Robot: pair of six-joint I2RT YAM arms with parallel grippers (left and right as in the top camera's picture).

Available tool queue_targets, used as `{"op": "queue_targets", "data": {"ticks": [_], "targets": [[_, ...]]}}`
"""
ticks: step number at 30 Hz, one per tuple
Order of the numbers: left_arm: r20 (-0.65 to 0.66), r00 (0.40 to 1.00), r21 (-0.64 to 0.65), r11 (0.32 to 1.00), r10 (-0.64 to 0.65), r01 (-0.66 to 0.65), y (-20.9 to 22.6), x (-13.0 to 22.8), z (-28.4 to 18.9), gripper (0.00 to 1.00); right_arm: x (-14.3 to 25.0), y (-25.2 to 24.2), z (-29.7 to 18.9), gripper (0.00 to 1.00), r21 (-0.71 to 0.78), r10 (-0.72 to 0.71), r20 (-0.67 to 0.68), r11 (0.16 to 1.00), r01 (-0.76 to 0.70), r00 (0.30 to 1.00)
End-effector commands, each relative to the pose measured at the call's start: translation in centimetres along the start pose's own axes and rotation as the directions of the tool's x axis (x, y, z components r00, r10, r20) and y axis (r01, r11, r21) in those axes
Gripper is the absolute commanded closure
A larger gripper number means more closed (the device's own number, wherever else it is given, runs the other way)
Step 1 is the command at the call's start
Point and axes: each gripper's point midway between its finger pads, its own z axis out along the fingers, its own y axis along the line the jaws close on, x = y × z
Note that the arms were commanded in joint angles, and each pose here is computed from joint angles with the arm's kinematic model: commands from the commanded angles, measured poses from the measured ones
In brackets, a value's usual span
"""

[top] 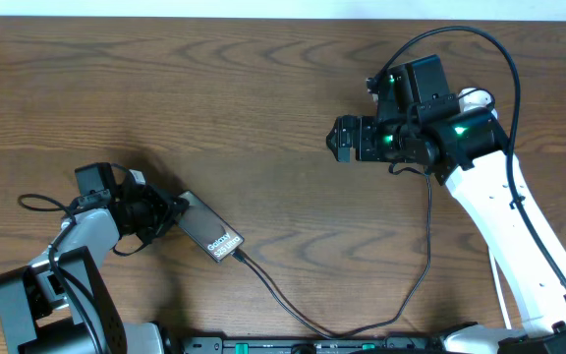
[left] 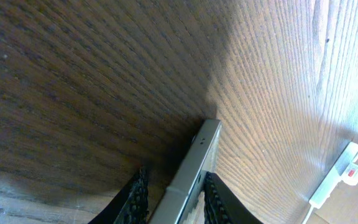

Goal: Plug charger to phone and switch on socket
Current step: 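Lower the phone flat onto the table with the left gripper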

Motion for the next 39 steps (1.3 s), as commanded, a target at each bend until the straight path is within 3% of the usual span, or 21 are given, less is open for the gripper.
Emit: {"op": "queue_targets", "data": {"ticks": [1,24,26,30,39], "targets": [[-0.007,1.000,-0.029,1.000,-0.005,0.004,0.6,0.4,0.1,0.73,-0.1,0.3,-0.3,0.01,-0.005,-0.004,0.007,1.000,0.004,1.000],[-0.014,1.000,-0.033,0.999,-0.005,0.005,0.8,0.6,0.1,0.67,-0.1,0.3,-0.3,0.01,-0.006,-0.004,0.007,1.000,0.004,1.000],[-0.013,1.000,-0.032,0.999,0.011,-0.011,0.7,0.5,0.1,0.48,-0.1,0.3,-0.3,0.01,-0.006,-0.004,0.007,1.000,0.004,1.000],[-0.002,0.999,-0.025,0.999,0.046,-0.046,0.4,0.1,-0.1,0.21,0.0,0.3,-0.3,0.01,-0.004,-0.004,0.004,1.000,0.004,1.000],[0.070,0.985,0.012,0.988,0.156,-0.157,-2.6,-1.1,-2.6,0.13,0.1,0.2,-0.3,0.01,-0.002,-0.003,0.002,1.000,0.003,1.000]]}}
